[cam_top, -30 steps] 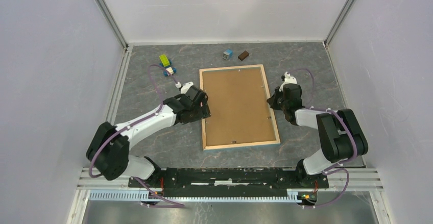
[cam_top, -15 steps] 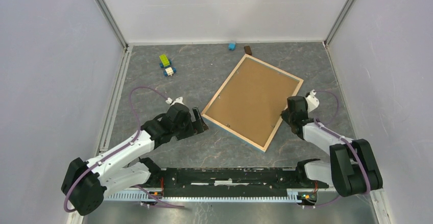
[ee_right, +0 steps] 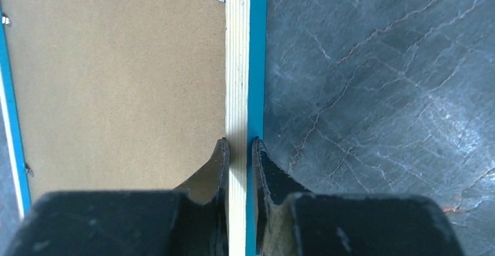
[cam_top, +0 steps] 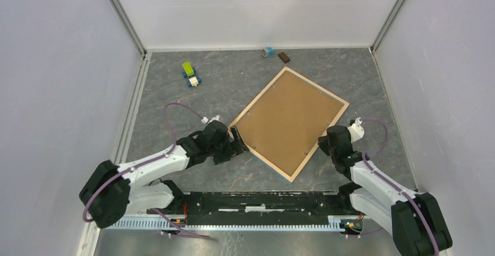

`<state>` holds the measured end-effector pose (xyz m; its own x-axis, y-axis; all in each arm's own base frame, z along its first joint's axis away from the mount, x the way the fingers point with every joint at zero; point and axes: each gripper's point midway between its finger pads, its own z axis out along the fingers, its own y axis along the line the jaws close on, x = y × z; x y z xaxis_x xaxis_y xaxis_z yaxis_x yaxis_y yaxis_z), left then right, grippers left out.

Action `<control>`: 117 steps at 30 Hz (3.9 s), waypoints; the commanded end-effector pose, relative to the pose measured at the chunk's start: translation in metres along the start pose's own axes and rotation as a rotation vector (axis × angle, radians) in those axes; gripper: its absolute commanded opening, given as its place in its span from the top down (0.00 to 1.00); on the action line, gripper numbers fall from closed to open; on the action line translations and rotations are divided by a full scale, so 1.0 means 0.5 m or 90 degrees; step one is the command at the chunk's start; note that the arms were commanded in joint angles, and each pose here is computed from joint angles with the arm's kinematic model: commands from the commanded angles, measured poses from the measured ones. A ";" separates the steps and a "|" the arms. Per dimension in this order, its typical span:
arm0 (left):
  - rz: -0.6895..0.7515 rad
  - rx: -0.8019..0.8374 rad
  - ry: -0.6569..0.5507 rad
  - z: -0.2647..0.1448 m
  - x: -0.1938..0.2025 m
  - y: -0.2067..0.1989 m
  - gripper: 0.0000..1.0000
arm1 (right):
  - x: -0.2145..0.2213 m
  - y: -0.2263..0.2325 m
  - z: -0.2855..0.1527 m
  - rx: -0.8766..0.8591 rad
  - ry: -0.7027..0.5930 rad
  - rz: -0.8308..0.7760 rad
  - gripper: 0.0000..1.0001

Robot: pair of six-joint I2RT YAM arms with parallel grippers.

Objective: Put the photo into the frame

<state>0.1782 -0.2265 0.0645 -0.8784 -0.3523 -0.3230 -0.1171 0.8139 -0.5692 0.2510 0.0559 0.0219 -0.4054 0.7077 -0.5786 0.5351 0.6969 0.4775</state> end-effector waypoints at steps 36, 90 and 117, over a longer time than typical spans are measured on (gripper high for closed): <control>0.022 -0.040 -0.106 0.100 -0.039 0.048 0.00 | -0.261 0.432 0.207 -0.213 -0.116 -0.475 0.02; 0.034 -0.137 -0.102 0.184 -0.257 0.033 0.00 | -0.070 0.020 0.180 -0.006 0.077 -0.373 1.00; 0.040 -0.056 -0.081 0.111 -0.152 0.070 0.00 | -0.251 0.144 0.373 0.013 0.077 -0.404 0.09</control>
<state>0.2785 -0.2011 0.0394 -0.7766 -0.4219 -0.4678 -0.1310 0.8346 -0.5351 0.4738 -0.0038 0.0253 -0.6628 0.1604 -0.7314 0.1925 0.9805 0.0406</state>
